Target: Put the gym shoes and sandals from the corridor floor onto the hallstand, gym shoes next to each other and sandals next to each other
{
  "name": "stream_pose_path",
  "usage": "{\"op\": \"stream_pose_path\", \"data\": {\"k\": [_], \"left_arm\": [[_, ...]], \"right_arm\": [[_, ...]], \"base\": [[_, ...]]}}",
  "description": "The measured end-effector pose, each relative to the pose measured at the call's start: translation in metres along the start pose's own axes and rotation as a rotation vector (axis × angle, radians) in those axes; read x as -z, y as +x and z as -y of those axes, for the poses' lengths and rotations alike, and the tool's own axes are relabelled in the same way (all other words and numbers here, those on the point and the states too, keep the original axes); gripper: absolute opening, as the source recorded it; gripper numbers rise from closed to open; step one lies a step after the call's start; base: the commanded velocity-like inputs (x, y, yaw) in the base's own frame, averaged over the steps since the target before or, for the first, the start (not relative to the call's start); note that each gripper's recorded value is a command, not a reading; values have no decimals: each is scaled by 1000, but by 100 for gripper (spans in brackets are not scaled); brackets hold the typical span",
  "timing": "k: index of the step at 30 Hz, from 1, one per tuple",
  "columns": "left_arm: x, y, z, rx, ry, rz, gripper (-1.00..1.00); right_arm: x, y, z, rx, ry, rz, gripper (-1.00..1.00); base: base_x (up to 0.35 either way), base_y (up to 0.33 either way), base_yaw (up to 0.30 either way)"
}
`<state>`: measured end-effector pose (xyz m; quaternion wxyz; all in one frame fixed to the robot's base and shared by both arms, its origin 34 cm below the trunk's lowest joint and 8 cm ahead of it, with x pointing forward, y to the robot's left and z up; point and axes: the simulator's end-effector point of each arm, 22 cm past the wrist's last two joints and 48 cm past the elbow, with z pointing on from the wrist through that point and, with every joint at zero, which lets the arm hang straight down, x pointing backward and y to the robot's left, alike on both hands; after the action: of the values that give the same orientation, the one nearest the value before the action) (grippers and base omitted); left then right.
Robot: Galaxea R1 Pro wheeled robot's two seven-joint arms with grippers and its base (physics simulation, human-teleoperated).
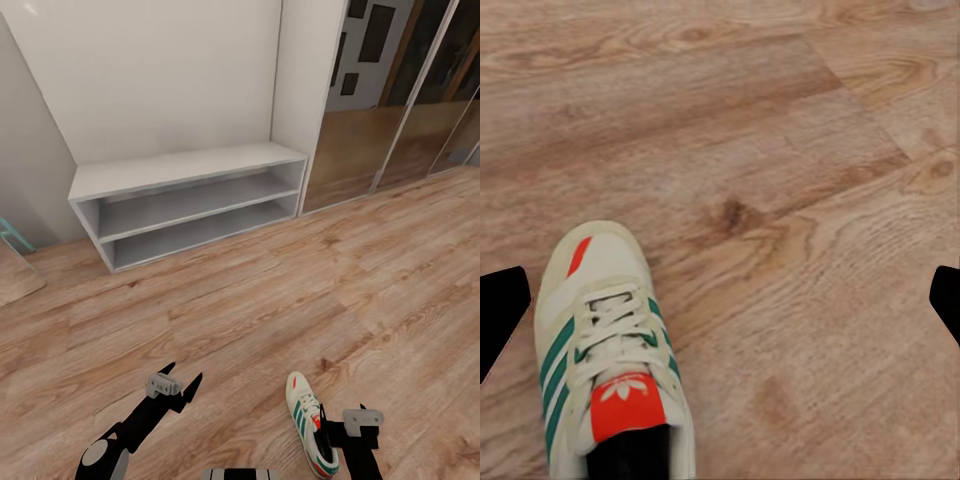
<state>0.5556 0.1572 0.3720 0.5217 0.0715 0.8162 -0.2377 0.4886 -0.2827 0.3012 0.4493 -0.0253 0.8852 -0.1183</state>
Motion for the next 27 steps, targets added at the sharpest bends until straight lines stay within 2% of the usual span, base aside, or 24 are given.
{"op": "stream_pose_path", "data": {"k": [10,27], "left_arm": [[0,0,0,0,0,0,100],[0,0,0,0,0,0,100]], "right_arm": [[0,0,0,-1,1,-1,100],[0,0,1,-3,3,-1,100]], "base": [[0,0,84],[0,0,16]]}}
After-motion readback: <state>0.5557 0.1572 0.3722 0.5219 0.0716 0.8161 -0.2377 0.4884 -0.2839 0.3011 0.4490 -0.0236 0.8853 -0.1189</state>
